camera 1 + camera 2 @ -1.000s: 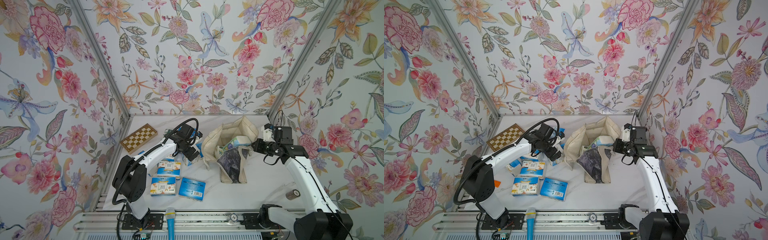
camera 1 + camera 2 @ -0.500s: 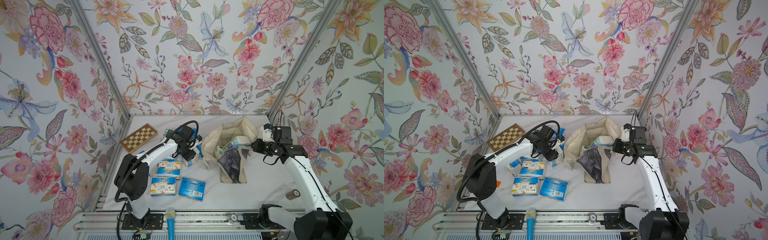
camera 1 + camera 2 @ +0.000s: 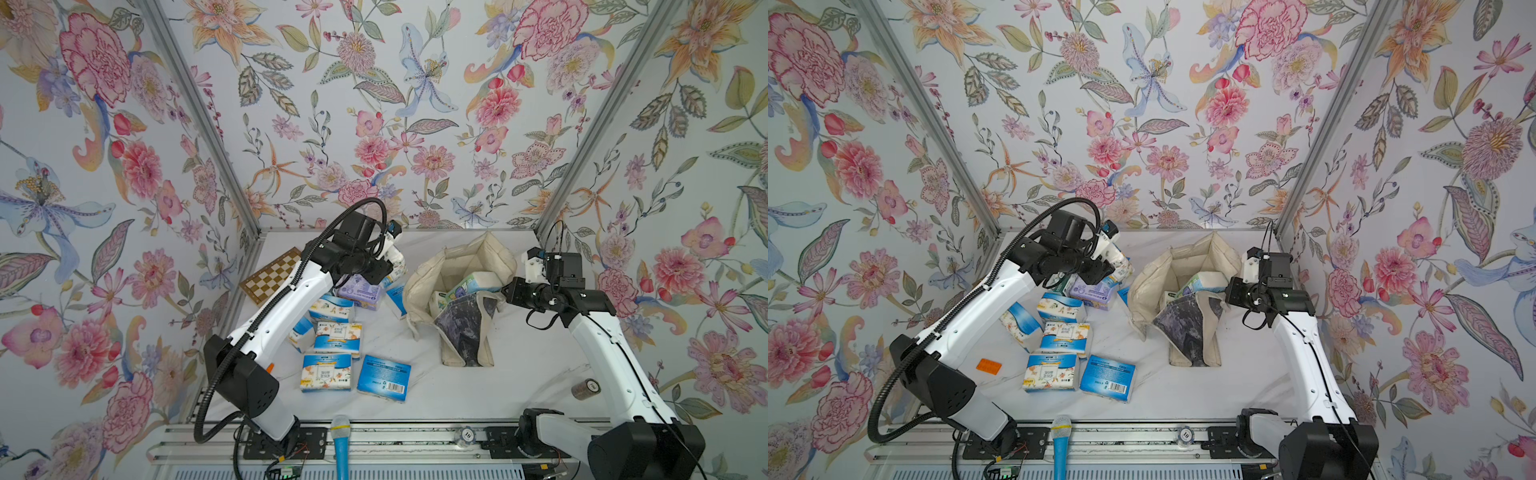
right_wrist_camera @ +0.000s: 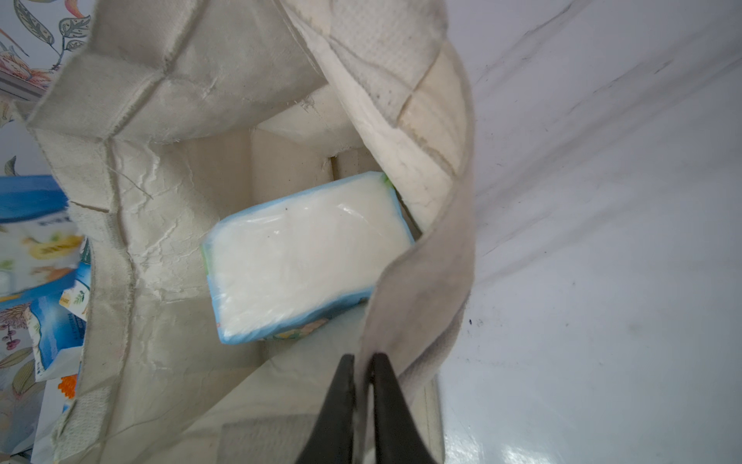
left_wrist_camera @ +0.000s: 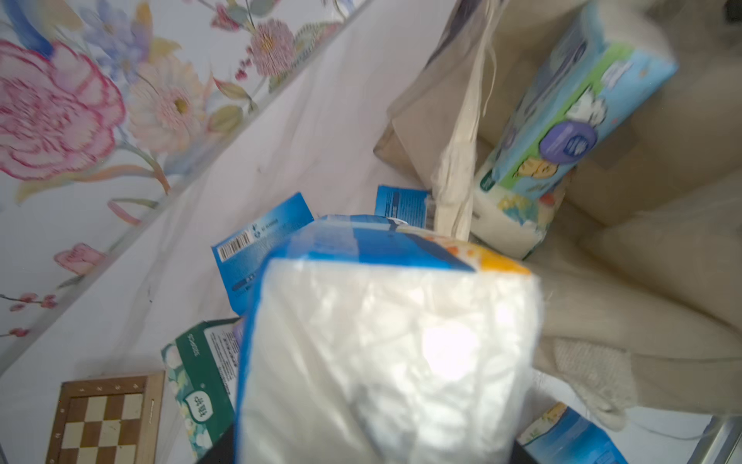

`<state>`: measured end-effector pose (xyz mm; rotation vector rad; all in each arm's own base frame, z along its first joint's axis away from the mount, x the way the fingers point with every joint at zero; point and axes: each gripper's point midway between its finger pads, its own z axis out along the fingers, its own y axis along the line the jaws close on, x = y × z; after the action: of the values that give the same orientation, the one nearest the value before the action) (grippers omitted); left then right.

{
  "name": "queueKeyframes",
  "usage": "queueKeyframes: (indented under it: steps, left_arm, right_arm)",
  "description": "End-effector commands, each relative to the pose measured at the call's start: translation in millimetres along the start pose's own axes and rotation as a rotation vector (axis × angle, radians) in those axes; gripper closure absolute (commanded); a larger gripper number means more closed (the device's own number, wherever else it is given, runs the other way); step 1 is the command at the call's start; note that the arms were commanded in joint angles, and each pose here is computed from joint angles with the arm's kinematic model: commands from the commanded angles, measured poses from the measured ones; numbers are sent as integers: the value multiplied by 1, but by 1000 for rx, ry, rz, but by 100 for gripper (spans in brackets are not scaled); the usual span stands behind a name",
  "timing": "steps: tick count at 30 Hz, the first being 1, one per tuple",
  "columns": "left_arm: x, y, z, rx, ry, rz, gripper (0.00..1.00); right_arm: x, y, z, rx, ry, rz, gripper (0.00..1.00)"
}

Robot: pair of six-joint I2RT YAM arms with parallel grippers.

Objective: Put tissues into the canvas bag
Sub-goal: Pick up the pack of facial tissues from the center of the board, then place the pack of facial tissues in the canvas bag.

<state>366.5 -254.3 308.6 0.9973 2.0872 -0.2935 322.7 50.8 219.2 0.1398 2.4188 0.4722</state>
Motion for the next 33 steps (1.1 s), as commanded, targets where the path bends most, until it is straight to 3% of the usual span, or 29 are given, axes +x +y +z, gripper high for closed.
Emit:
queueKeyframes:
  steps: [1, 3, 4, 7, 10, 19, 26, 33]
  left_arm:
    - [-41, -2, -37, 21, -148, -20, 42]
    - [-61, -6, -46, 52, -230, -14, 40]
    - [-77, -13, -67, 84, -315, -3, 38]
    - [-109, -39, -81, 249, -488, 8, 34]
    - [-126, -58, -78, 361, -558, 11, 34]
    - [-135, -110, 11, 511, -445, 35, 35]
    - [-143, -113, 71, 498, -387, 37, 37]
    - [-143, -131, 110, 545, -341, 44, 37]
  right_arm:
    - [-3, 5, -5, -7, -16, -2, 87]
    - [-3, 5, -6, -7, -20, -2, 87]
    - [-4, 5, -6, -6, -22, -3, 87]
    - [-4, 7, -5, -11, -17, 0, 87]
    - [-6, 10, -5, -16, -17, -5, 87]
    - [-8, 12, -5, -17, -19, -12, 87]
    - [-7, 13, -4, -17, -15, -20, 87]
    - [-4, 11, -1, -9, -6, -21, 87]
